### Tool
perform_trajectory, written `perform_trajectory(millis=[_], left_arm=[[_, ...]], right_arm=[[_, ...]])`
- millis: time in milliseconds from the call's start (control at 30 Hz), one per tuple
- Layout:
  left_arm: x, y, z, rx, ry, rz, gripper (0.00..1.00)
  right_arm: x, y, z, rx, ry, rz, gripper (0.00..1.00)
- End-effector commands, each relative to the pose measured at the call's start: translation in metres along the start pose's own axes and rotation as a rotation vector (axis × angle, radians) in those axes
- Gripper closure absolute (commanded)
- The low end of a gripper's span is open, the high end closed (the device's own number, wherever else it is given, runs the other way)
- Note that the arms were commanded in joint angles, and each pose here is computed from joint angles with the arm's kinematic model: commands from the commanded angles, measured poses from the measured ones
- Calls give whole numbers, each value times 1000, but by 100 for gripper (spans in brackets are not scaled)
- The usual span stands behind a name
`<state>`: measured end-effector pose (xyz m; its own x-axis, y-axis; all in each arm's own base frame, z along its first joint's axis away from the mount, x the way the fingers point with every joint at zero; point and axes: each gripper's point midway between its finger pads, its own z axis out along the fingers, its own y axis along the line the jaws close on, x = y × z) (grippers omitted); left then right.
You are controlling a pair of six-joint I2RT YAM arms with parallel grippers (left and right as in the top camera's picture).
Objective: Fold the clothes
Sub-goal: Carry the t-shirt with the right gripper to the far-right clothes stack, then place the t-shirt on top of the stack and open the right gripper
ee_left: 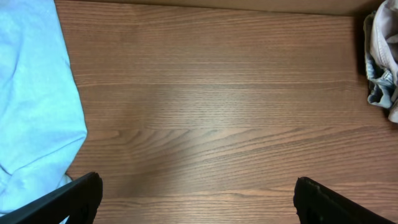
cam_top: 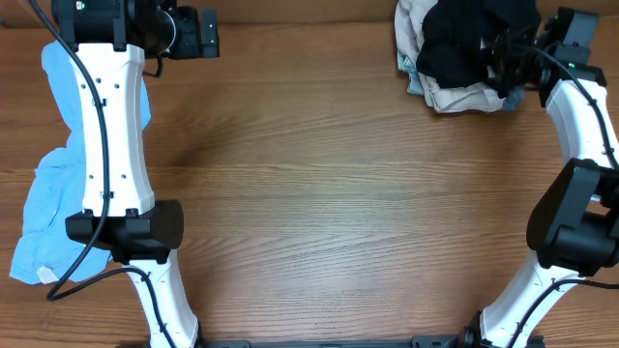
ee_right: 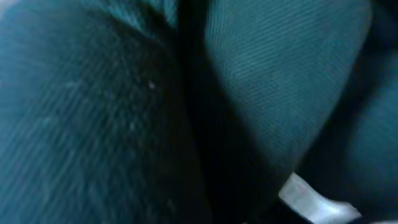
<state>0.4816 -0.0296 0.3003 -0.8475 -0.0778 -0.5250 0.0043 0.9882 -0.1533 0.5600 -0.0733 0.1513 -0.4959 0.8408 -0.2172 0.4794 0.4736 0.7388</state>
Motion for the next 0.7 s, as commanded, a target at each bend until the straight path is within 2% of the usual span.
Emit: perform_trajectory(millis=[0, 100, 133, 300, 467, 567, 667], left_arm=[[0, -1, 7, 3, 8, 28, 0], [-4, -1, 7, 3, -5, 30, 0], [-4, -1, 7, 3, -9, 30, 0], [-5, -1, 7, 4, -10, 30, 0], [-5, -1, 7, 4, -12, 30, 0], [-5, -1, 7, 3, -12, 30, 0], [-5, -1, 8, 3, -12, 31, 0]], right_arm=[[-8, -3, -29, 68, -33, -176, 42], [-10, -7, -47, 124, -51, -237, 5], [-10, -4, -54, 128, -56, -262, 0], [-13, 10, -86, 144, -112, -309, 0], [-16, 36, -113, 103, -169, -439, 0], [-27, 56, -122, 68, -249, -504, 0], [-48, 85, -124, 27, -392, -562, 0]])
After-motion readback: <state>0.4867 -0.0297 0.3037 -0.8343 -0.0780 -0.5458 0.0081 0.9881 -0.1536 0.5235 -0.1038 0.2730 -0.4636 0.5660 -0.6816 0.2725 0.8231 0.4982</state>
